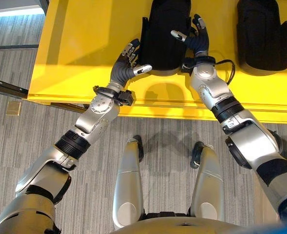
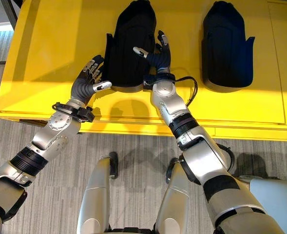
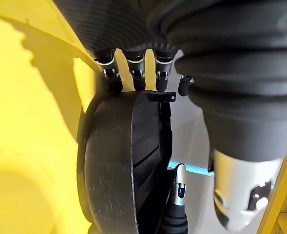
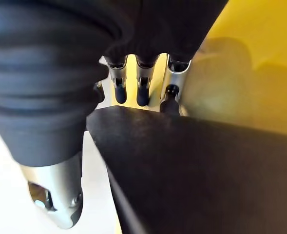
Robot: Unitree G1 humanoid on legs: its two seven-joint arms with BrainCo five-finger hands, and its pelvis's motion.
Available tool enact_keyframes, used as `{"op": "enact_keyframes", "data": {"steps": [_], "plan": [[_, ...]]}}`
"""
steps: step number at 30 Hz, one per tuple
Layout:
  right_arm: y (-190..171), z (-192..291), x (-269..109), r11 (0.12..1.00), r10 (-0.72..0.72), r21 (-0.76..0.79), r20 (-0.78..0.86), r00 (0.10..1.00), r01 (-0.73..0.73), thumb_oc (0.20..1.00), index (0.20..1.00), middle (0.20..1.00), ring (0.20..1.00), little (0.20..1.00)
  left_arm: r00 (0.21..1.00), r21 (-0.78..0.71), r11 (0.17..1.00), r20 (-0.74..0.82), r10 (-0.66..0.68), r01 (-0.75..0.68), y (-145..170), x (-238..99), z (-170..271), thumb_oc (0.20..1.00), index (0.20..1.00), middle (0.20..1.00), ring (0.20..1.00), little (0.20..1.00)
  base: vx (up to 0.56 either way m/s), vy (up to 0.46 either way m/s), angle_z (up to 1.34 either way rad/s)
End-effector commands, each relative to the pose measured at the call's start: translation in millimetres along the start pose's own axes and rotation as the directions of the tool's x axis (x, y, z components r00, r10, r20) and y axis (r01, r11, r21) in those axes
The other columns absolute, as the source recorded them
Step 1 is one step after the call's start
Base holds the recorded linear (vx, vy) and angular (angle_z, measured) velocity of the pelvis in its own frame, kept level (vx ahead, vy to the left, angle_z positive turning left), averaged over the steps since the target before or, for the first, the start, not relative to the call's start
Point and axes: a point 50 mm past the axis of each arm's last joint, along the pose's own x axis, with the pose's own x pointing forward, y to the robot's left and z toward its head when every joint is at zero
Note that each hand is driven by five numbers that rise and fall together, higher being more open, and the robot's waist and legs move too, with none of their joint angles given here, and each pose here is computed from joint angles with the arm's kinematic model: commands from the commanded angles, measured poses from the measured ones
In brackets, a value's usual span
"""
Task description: Move parts from the plastic box to the shelf.
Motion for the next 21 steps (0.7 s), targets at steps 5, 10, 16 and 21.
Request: {"op": "enact_keyframes", "data": {"steps": [5,10,16,21], "plan": [[28.3,37.2,9.8,0.998,0.055,-0.011,0.088,0.995,-0.055,1.000,1.000,1.000,1.000,1.000,0.939,-0.032,0.962,0.228,-0.257,0.271,-51.5,4.9,50.2,1.000,1.000,1.000,1.000,1.000,0.00,0.000,0.00],[31.8,39.5,10.7,0.998,0.065,-0.032,0.091,0.994,-0.062,1.000,1.000,1.000,1.000,1.000,0.932,-0.039,0.955,0.232,-0.279,0.295,-56.5,5.1,51.4,1.000,1.000,1.000,1.000,1.000,0.00,0.000,0.00],[37.0,40.3,10.5,0.995,0.083,-0.056,0.091,0.992,-0.078,1.000,1.000,1.000,1.000,1.000,0.923,-0.052,0.946,0.239,-0.300,0.321,-62.0,4.3,53.1,1.000,1.000,1.000,1.000,1.000,0.00,0.000,0.00],[42.2,41.3,9.9,0.993,0.100,-0.075,0.094,0.991,-0.093,1.000,1.000,1.000,1.000,1.000,0.917,-0.061,0.937,0.238,-0.321,0.344,-67.5,3.4,52.8,1.000,1.000,1.000,1.000,1.000,0.00,0.000,0.00]]}}
